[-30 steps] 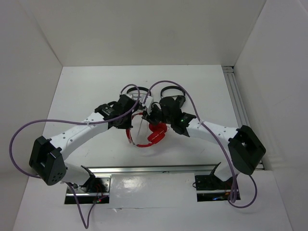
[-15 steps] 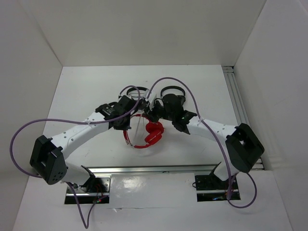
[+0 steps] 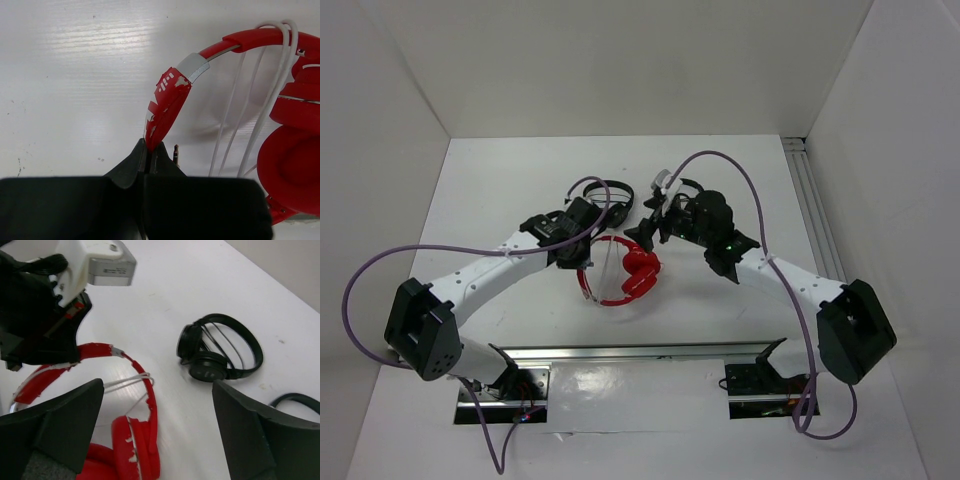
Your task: Wrap the headphones
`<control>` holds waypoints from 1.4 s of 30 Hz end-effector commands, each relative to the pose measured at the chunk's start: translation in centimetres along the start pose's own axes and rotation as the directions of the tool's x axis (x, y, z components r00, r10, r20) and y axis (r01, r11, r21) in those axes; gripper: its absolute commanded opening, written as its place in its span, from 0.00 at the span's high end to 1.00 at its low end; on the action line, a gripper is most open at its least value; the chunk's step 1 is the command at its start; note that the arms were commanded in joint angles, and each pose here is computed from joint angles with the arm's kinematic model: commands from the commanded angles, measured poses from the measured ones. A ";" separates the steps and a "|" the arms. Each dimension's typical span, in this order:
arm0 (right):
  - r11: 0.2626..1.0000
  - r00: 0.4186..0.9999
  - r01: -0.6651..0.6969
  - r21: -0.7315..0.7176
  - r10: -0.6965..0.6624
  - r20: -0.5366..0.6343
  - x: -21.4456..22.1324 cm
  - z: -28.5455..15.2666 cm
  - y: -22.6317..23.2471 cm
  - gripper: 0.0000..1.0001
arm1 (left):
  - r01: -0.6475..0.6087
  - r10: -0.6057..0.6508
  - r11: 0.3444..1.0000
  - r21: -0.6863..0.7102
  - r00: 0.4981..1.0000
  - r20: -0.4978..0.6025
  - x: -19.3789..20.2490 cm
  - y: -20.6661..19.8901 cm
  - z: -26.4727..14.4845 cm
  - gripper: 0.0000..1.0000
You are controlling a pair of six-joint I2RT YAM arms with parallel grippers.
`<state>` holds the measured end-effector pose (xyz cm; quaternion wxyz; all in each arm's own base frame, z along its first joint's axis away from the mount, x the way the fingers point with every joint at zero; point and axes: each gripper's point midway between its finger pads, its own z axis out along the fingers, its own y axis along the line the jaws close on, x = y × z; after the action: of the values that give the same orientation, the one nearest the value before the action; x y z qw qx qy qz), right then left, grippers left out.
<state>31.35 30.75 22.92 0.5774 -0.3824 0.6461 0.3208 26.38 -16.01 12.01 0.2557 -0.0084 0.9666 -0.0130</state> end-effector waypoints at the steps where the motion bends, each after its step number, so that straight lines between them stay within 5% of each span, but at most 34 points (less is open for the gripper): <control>1: 0.993 0.993 -0.017 0.116 0.003 0.119 -3.3 -1.3 -2.1 0.00 | 0.063 -0.066 0.996 0.066 0.997 0.039 -1.5 -1.2 -0.1 1.00; 10: 0.901 0.973 -0.204 0.383 0.145 0.177 -4.3 -3.2 -6.7 0.00 | 0.125 -0.127 0.991 0.046 0.990 0.054 -2.4 -0.3 0.0 1.00; 25: 0.887 0.972 -0.226 0.404 0.175 0.159 -5.3 -3.7 -7.2 0.00 | 0.368 -0.373 0.928 0.062 0.918 0.136 -10.6 3.8 -0.6 1.00; 30: 0.890 0.973 -0.226 0.397 0.184 0.140 -4.7 -3.3 -7.1 0.00 | 0.508 -0.503 0.861 0.029 0.839 0.207 -14.9 10.0 -1.2 1.00; 35: 0.898 0.973 -0.226 0.377 0.190 0.129 -4.4 -3.0 -7.1 0.00 | 0.650 -0.626 0.757 -0.071 0.751 0.209 -15.2 16.7 1.3 1.00; 39: 0.904 0.973 -0.225 0.364 0.191 0.128 -4.3 -2.7 -6.9 0.00 | 0.801 -0.774 0.594 -0.076 0.595 0.219 -14.6 22.5 5.0 1.00; 42: 0.908 0.973 -0.224 0.353 0.192 0.125 -4.0 -2.7 -6.7 0.00 | 0.830 -0.806 0.555 -0.053 0.553 0.211 -14.7 23.9 7.6 1.00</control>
<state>35.55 25.21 25.15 0.6113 -0.1835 0.7251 0.2585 39.64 7.90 12.16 0.2693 -0.4478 0.8526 -0.0023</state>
